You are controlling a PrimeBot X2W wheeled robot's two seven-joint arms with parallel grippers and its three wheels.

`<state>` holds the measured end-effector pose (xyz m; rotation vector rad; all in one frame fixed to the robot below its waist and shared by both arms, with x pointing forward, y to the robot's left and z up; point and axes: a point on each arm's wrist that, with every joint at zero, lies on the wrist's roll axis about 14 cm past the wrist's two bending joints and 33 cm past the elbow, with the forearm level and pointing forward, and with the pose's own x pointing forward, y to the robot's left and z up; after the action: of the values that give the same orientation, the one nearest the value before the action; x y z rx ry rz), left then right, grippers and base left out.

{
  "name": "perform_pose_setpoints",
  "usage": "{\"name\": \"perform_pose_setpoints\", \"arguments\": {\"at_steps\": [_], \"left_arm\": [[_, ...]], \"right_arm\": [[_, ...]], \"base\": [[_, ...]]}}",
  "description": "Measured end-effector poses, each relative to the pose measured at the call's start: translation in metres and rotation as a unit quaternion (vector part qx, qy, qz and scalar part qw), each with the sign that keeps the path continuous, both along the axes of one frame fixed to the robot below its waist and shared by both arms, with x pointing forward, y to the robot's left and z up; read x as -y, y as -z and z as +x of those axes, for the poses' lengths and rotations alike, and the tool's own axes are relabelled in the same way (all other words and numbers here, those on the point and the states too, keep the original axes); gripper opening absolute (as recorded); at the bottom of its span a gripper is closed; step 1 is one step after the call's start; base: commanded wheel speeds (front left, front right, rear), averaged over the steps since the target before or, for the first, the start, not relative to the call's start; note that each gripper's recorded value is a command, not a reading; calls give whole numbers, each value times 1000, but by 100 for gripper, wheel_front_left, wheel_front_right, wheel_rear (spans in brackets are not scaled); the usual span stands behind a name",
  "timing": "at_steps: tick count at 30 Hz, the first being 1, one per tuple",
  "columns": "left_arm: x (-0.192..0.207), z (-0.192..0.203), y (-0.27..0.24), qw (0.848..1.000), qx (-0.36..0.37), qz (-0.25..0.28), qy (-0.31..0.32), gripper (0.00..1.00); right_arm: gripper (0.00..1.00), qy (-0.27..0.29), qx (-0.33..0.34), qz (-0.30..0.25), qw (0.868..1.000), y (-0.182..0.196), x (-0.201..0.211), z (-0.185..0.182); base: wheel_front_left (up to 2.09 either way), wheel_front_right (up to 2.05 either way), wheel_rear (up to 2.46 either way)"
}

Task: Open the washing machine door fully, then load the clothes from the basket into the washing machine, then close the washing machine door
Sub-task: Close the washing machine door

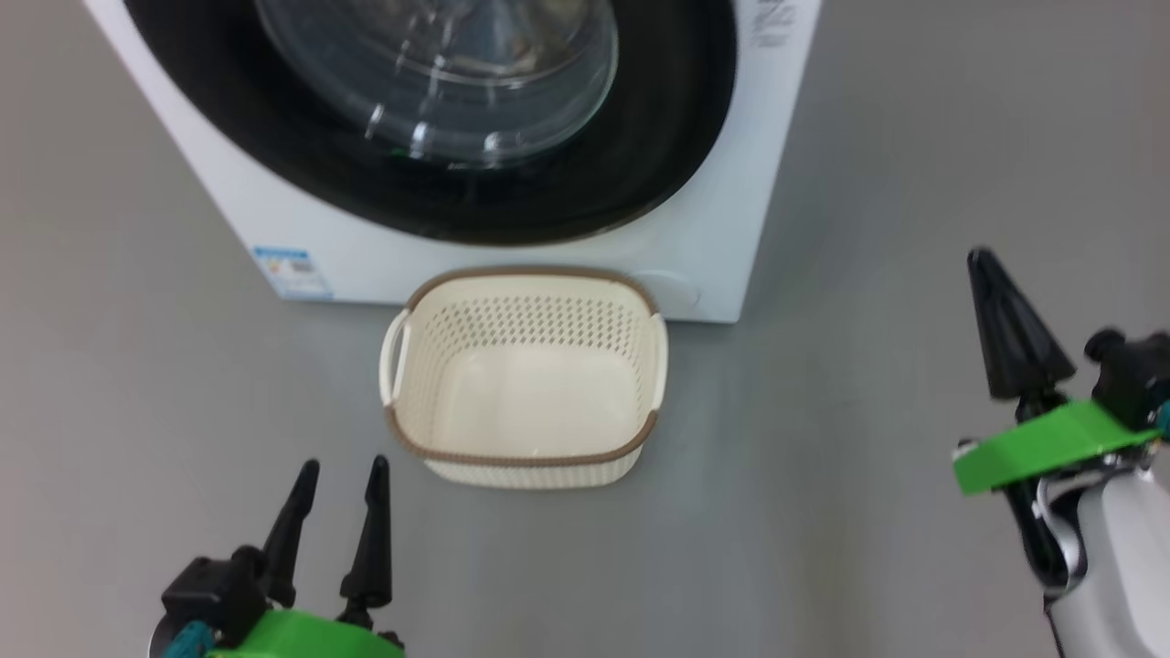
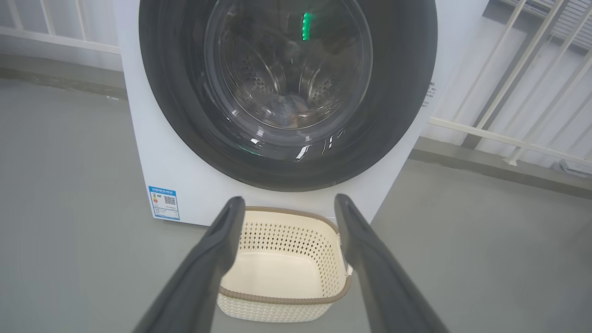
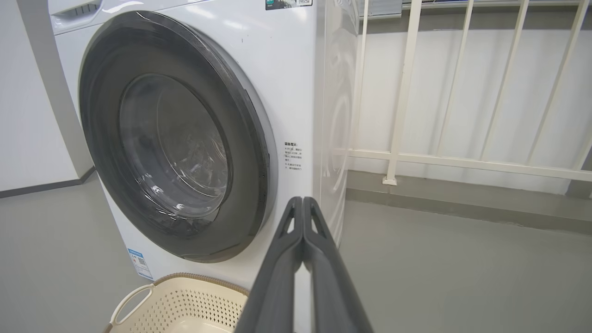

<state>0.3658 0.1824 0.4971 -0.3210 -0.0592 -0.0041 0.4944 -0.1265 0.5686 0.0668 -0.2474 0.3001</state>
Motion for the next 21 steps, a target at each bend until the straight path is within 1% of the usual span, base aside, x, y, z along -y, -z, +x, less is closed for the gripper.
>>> {"name": "perform_pose_setpoints", "arguments": {"at_steps": [5, 12, 21], "left_arm": [[9, -9, -2, 1000, 4, -2, 14, 100], [20, -6, -16, 999, 27, 1, 33, 100], [30, -6, -25, 998, 41, 1, 49, 100]], "right_arm": [[0, 47, -12, 5, 999, 5, 31, -37], [0, 118, -23, 20, 993, 13, 76, -83], [0, 191, -27, 43, 980, 19, 117, -122]], "base": [[0, 0, 0], [0, 0, 0], [0, 0, 0]]}}
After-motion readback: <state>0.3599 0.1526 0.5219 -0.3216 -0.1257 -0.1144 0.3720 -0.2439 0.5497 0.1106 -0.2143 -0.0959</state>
